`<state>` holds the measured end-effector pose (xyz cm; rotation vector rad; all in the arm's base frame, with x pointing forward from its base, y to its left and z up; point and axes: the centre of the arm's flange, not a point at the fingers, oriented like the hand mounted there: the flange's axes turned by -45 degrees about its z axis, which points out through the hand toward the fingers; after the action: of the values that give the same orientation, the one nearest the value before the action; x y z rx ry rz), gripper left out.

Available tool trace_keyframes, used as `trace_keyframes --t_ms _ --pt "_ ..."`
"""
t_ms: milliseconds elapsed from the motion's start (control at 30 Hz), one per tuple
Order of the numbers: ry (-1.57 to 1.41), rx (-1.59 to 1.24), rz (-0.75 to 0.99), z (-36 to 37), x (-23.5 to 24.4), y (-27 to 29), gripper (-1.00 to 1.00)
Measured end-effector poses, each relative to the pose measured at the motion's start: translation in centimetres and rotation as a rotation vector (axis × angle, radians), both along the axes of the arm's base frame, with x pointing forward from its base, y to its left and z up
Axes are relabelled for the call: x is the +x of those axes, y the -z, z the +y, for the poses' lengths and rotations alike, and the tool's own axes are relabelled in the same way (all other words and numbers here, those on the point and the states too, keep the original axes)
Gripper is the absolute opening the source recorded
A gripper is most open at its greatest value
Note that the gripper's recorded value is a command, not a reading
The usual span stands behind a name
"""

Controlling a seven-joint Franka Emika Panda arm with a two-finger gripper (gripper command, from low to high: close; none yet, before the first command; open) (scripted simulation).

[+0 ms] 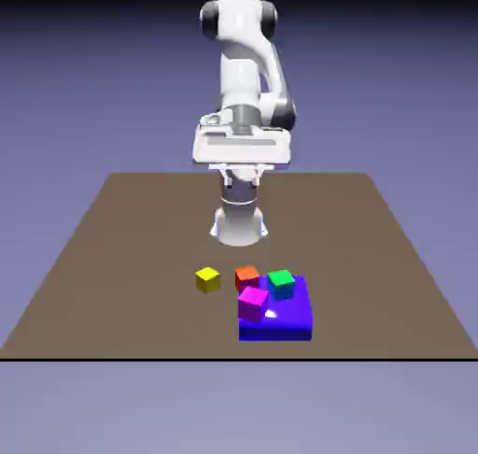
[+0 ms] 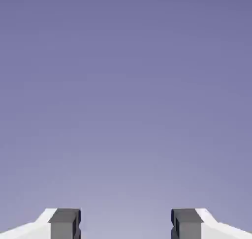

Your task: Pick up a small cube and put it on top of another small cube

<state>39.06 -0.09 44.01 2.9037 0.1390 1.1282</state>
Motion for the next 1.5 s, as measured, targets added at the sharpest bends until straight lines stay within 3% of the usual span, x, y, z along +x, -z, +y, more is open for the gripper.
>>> trace_keyframes --t_ms 300,600,1000,1033,1500 --pt "-0.263 -0.177 0.423 -3.4 -2.0 13.6 0.00" --pt "-0.581 -0.316 0.845 -6.6 -8.8 24.7 0.00" --pt "-0.598 -0.322 0.868 -7.4 -9.8 32.0 0.00" --pt "-0.598 -0.321 0.868 -7.4 -9.9 32.1 -1.00" --pt "-0.598 -0.321 0.868 -6.8 -9.2 25.2 -1.00"
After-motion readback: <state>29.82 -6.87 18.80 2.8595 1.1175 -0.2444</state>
